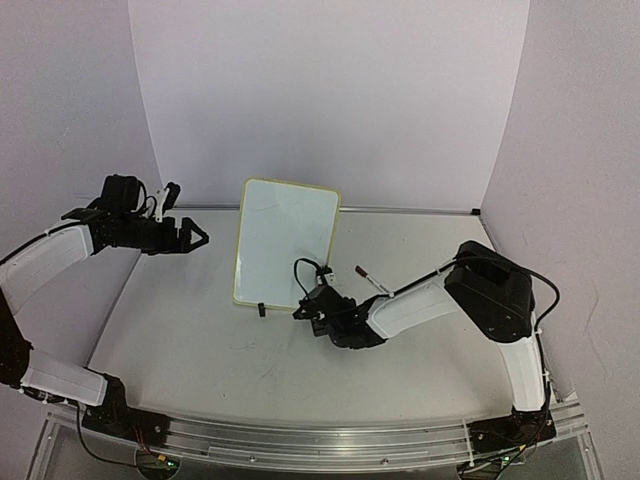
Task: Write a sentence on the whiteboard
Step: Move the whiteboard stand to the center of the board.
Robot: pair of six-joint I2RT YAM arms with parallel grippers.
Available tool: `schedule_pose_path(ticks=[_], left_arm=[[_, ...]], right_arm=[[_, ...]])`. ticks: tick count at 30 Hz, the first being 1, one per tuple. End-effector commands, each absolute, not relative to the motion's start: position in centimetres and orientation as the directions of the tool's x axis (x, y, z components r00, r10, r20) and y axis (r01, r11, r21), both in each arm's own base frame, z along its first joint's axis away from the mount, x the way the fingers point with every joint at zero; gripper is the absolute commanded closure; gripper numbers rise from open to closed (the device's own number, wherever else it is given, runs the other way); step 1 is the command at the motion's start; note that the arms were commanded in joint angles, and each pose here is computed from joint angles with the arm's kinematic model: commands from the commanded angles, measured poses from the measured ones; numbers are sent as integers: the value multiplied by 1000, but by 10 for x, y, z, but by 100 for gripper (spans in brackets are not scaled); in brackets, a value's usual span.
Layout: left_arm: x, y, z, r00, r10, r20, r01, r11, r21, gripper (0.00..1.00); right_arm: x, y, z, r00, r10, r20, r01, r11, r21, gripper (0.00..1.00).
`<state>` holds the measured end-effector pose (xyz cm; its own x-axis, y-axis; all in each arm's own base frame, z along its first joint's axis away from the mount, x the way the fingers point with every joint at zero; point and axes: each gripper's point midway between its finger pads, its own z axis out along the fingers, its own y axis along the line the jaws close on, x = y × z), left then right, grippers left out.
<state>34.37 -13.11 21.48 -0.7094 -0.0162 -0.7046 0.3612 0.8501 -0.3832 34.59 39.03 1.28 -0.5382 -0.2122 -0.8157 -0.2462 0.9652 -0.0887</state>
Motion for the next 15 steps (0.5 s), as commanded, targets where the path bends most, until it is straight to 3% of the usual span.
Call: schedule_pose_path(ticks=[1, 4, 7, 15], left_arm=[[341, -168, 233, -652, 40, -757, 539, 726, -426, 1], [345, -178, 242, -636, 22, -771, 569, 689, -450, 1], [349, -189, 250, -619, 23, -785, 602, 656, -456, 1], [372, -220, 272, -532, 72, -844, 698, 602, -388, 0]], right_arm=[[339, 396, 44, -521, -201, -830, -305, 952, -39, 71], [334, 395, 61, -514, -196, -835, -333, 943, -17, 48], [325, 392, 76, -509, -200, -837, -371, 929, 4, 35], [300, 378, 103, -524, -196, -829, -463, 882, 84, 17]])
